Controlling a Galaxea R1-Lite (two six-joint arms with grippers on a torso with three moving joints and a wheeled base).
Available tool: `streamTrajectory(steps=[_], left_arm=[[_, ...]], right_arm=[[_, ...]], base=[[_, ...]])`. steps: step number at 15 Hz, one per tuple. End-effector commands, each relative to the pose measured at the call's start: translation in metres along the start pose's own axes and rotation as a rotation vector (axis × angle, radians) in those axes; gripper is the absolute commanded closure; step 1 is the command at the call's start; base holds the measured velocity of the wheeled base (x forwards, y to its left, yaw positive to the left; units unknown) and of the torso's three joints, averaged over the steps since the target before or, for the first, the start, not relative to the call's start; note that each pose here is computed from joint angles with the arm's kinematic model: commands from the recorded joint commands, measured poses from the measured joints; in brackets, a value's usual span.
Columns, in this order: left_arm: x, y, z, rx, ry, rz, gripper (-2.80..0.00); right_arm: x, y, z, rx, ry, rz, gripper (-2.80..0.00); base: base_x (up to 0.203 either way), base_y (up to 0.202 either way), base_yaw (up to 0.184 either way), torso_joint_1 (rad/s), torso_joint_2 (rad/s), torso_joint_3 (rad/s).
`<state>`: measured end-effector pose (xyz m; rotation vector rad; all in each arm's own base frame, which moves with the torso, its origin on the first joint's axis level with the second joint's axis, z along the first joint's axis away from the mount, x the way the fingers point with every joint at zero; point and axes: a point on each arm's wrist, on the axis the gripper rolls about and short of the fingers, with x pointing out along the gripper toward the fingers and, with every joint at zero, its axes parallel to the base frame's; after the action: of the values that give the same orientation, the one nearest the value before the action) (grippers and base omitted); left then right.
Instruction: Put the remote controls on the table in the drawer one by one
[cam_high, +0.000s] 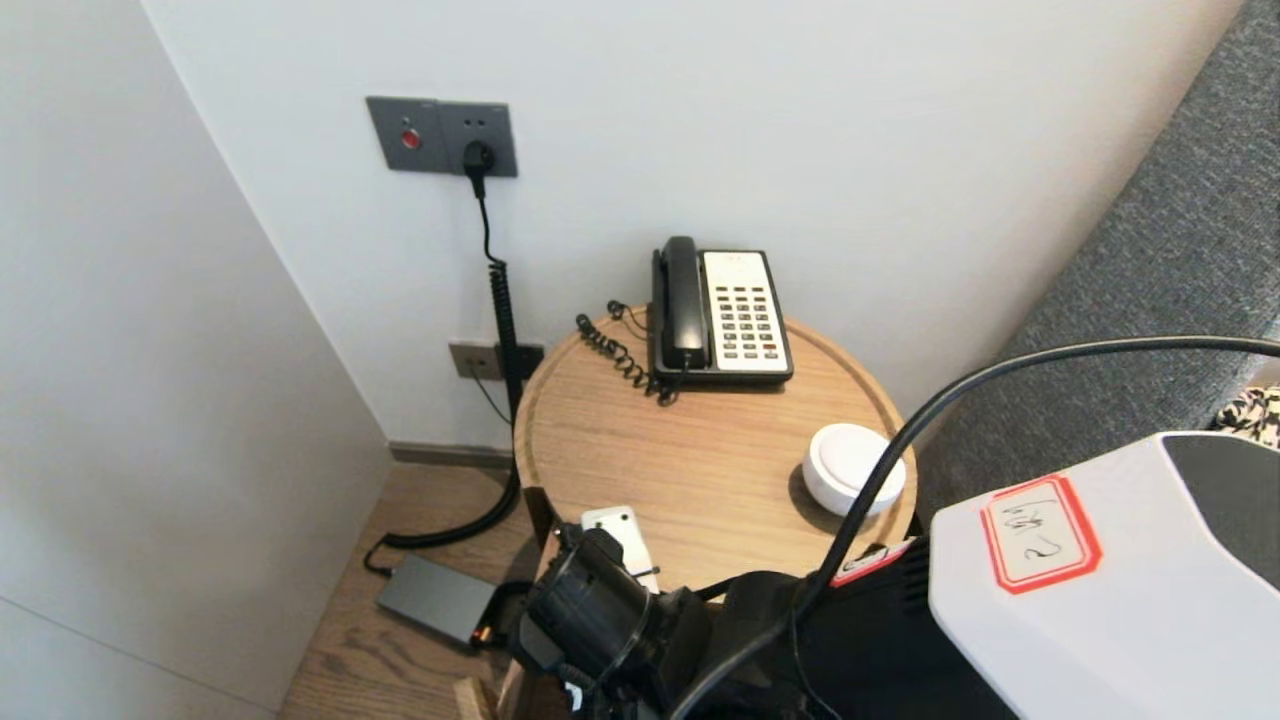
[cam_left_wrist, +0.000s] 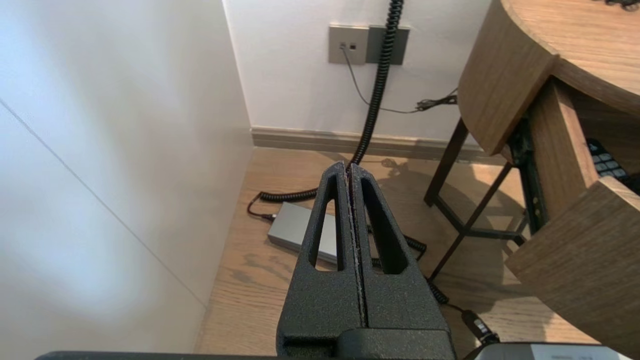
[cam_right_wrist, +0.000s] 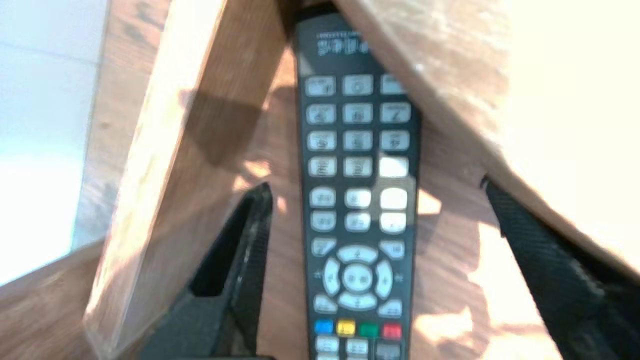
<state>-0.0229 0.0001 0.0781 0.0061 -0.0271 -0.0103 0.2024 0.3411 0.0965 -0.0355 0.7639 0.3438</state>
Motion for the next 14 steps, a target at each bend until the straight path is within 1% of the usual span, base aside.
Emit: streamTrajectory(steps=[1, 6, 10, 14], left_arm=[[0.001, 0.0, -0.003, 0.0, 0.012, 0.0, 0.0], [0.001, 0.0, -0.003, 0.0, 0.012, 0.0, 0.0], [0.001, 0.0, -0.003, 0.0, 0.012, 0.0, 0.0], [0.001, 0.0, -0.003, 0.0, 0.012, 0.0, 0.0]], right_arm=[[-0.021, -0.002, 0.012, 0.016, -0.043, 0.026, -2.8], [-0.037, -0.01, 0.011, 0.016, -0.04, 0.03, -2.8], [-0.057, -0.022, 0.011, 0.039, -0.047, 0.036, -2.8], [-0.101, -0.043, 0.021, 0.07, -0.099, 0.074, -2.8]], base=[[0.0, 0.0, 0.0, 0.0, 0.0, 0.0], [0.0, 0.0, 0.0, 0.0, 0.0, 0.0], [0.0, 0.0, 0.0, 0.0, 0.0, 0.0], [0.0, 0.0, 0.0, 0.0, 0.0, 0.0]])
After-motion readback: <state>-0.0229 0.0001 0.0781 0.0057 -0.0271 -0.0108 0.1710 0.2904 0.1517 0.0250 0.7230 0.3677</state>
